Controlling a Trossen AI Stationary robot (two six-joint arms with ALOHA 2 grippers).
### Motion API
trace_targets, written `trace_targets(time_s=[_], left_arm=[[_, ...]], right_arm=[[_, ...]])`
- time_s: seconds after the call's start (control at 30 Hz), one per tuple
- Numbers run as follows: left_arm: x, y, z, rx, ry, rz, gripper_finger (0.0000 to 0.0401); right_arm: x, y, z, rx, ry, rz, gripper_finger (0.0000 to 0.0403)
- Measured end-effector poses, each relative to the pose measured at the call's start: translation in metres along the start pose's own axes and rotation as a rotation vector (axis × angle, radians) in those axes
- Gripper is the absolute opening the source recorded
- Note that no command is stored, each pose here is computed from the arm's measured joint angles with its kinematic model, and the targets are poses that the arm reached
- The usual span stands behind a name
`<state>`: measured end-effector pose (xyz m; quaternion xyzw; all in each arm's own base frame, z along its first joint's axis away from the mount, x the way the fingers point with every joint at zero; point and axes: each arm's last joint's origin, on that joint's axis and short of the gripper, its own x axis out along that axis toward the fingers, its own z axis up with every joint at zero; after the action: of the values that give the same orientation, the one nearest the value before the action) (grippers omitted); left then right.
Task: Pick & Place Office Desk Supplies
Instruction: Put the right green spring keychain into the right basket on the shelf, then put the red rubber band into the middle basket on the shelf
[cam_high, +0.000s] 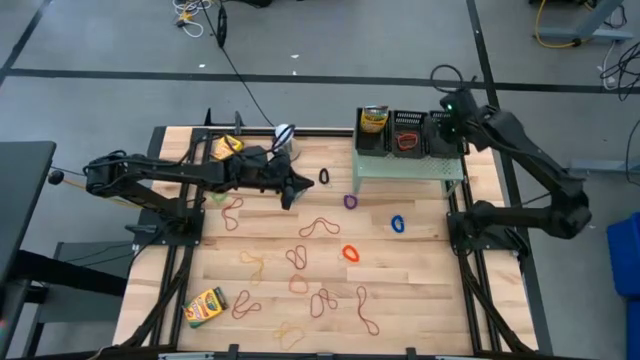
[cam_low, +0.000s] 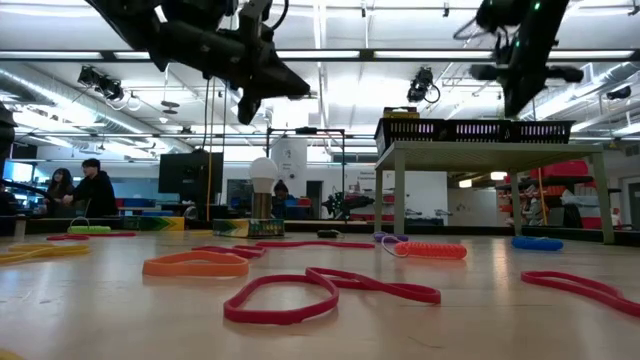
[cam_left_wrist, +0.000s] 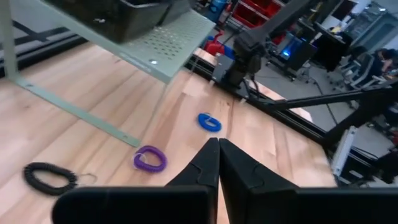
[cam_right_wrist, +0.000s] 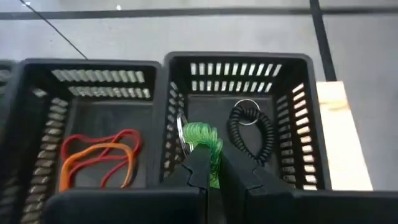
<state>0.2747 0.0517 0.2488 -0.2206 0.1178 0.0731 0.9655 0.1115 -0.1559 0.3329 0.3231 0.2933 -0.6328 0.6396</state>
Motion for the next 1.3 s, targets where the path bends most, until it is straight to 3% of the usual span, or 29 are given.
trace_targets(time_s=[0.33,0.73,0.9,1.07,1.3], left_arm=[[0.001,-0.009,-0.002,0.014,-0.005,-0.018,0.0012],[0.001,-0.007,-0.002,0.005,-0.012,0.014,0.0011],[0.001,-0.004,-0.007,-0.004,0.024,0.060,0.0011],[-0.004,-0.004,-0.006,0.015,0.038,0.094,0.0011],[-0.009,-0.004,-0.006,0.092,0.045,0.148,0.0011]], right_arm=[[0.018,-0.004,0.000,0.103,0.059,-0.010,0.0028],[0.018,-0.005,0.001,0.129,0.019,-0.052,0.0125],[0.001,-0.009,0.006,0.081,-0.026,-0.026,0.0151],[-0.033,-0.015,0.011,-0.014,-0.084,0.093,0.0121],[-0.074,-0.013,-0.021,-0.194,-0.129,0.394,0.0013]])
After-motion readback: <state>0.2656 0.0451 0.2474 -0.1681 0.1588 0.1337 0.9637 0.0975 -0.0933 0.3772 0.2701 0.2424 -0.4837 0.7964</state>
